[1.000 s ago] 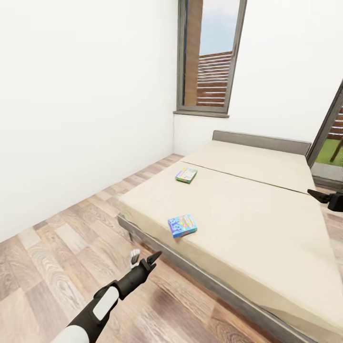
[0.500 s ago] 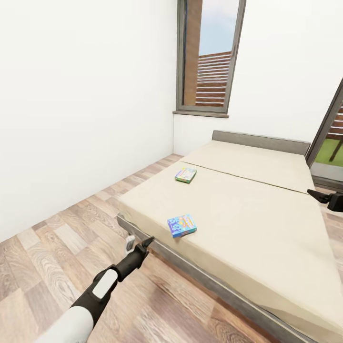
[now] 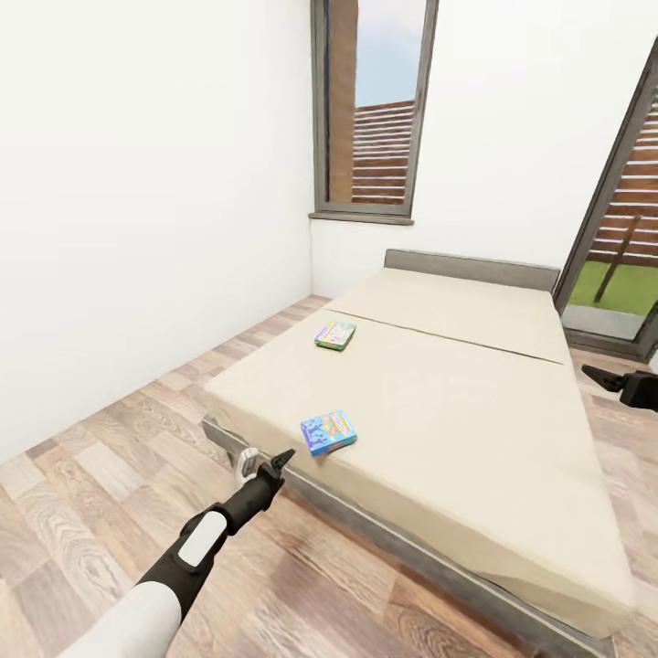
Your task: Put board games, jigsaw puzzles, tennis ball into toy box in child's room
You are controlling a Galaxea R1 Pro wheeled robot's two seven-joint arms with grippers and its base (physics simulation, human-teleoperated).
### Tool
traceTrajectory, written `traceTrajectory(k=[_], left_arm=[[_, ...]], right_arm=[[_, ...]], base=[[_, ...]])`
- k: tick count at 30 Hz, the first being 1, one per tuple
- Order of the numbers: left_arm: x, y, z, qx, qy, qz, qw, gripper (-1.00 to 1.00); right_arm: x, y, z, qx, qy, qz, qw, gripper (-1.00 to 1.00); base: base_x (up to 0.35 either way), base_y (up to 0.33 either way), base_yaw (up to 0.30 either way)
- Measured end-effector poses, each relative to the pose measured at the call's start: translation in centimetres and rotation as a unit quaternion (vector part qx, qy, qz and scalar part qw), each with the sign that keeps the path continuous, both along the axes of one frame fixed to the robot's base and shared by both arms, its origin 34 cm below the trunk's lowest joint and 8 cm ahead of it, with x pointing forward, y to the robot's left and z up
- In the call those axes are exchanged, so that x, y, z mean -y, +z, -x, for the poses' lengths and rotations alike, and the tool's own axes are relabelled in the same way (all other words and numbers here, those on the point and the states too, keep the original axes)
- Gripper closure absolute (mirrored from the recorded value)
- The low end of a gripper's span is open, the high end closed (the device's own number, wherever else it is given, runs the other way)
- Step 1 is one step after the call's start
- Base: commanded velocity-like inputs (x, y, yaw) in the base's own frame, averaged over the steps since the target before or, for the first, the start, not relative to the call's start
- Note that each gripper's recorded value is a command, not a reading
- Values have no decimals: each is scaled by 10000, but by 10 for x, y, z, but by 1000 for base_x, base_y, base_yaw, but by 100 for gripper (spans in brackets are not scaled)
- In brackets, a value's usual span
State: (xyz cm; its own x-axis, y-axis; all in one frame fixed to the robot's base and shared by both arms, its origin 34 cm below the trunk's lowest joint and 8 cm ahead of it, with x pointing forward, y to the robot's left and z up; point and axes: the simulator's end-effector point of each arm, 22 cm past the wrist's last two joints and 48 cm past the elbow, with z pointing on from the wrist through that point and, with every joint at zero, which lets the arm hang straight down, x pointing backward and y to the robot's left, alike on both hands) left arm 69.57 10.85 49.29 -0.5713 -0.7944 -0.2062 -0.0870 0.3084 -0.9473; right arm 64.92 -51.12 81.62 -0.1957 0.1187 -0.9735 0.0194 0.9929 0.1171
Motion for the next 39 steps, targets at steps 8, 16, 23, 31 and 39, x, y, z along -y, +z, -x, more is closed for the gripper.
traceTrajectory(k=[8,16,23,31,39], left_arm=[[1,3,0,67,-32,26,10000,-100],[2,8,-1,145,-57,50,9999,-100],[2,9,-1,181,-54,62,9998,-100],[3,9,0,184,-66,67,9998,-100],[2,5,2,153,-51,68,9998,-100]], right_arm=[[0,0,0,3,1,0,10000,-100],[0,0,0,1,2,-2,10000,-100],[0,0,0,1,2,-2,10000,-100],[0,0,0,1,2,-2,10000,-100],[0,0,0,0,2,-2,10000,-100]], base=[[0,0,-252],[0,0,-42],[0,0,-6],[49,0,-1],[62,0,0]])
